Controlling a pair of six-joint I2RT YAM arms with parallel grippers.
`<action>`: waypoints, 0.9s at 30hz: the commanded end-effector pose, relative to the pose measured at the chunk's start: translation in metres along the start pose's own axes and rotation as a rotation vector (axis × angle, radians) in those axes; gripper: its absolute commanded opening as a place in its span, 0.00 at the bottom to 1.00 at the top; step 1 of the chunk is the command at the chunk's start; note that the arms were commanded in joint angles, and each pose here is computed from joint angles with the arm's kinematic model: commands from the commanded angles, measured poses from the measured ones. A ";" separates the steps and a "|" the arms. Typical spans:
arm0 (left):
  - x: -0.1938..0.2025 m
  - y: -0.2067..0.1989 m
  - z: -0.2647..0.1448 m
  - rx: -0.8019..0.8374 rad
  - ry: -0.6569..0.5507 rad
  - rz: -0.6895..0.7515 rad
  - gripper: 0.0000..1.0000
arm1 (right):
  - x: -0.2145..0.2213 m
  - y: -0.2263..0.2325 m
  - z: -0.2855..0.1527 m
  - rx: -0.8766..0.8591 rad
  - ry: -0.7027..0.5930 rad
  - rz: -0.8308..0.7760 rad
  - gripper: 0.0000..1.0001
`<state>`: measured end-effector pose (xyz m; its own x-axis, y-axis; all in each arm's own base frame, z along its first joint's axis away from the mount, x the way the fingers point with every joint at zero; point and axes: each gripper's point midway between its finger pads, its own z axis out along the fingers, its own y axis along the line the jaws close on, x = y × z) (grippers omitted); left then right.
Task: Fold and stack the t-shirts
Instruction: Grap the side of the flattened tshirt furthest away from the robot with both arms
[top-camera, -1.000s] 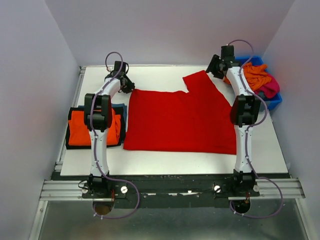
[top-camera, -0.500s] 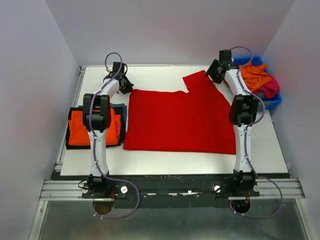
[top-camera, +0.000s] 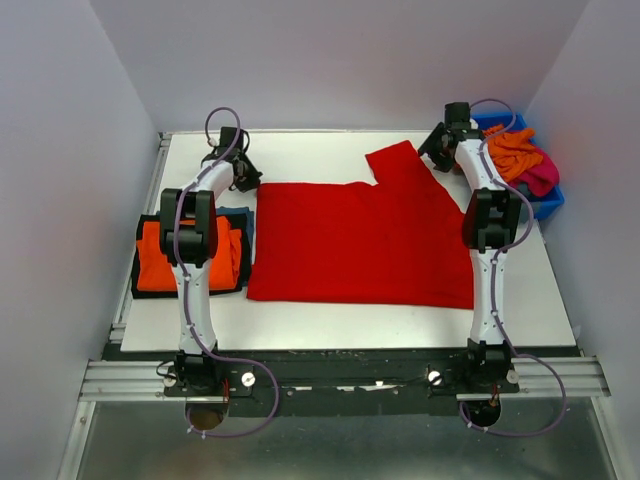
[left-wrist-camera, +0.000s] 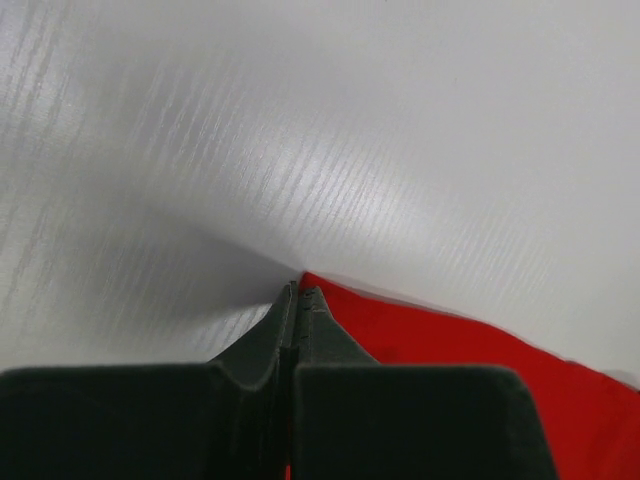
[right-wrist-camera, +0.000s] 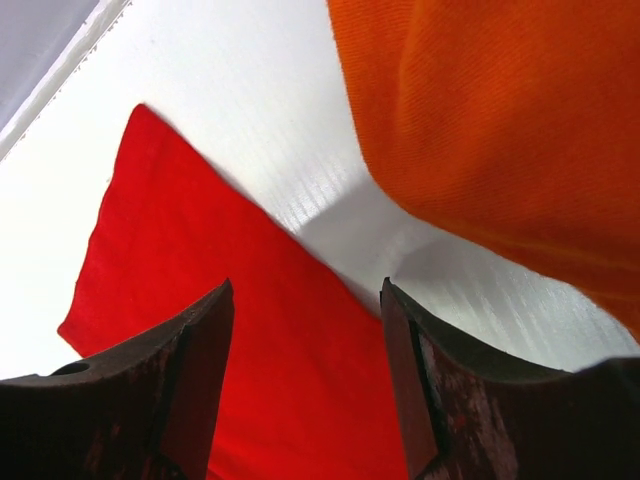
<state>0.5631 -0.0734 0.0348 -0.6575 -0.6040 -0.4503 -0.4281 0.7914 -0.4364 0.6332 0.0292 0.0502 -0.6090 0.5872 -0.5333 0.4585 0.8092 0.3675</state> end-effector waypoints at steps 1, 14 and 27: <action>-0.017 0.000 -0.015 0.009 -0.042 0.014 0.00 | -0.004 -0.006 -0.001 0.034 -0.006 0.018 0.68; -0.028 -0.011 -0.026 0.049 -0.059 0.017 0.00 | 0.032 -0.003 0.001 0.041 0.104 0.049 0.63; -0.025 -0.012 -0.026 0.053 -0.053 0.022 0.00 | 0.005 -0.011 -0.010 0.093 0.000 0.037 0.69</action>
<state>0.5643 -0.0668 0.0400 -0.6559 -0.5972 -0.4618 -0.4169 0.7965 -0.4379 0.6199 0.0385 0.0385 -0.6220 0.6162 -0.4832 0.5106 0.7870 0.3463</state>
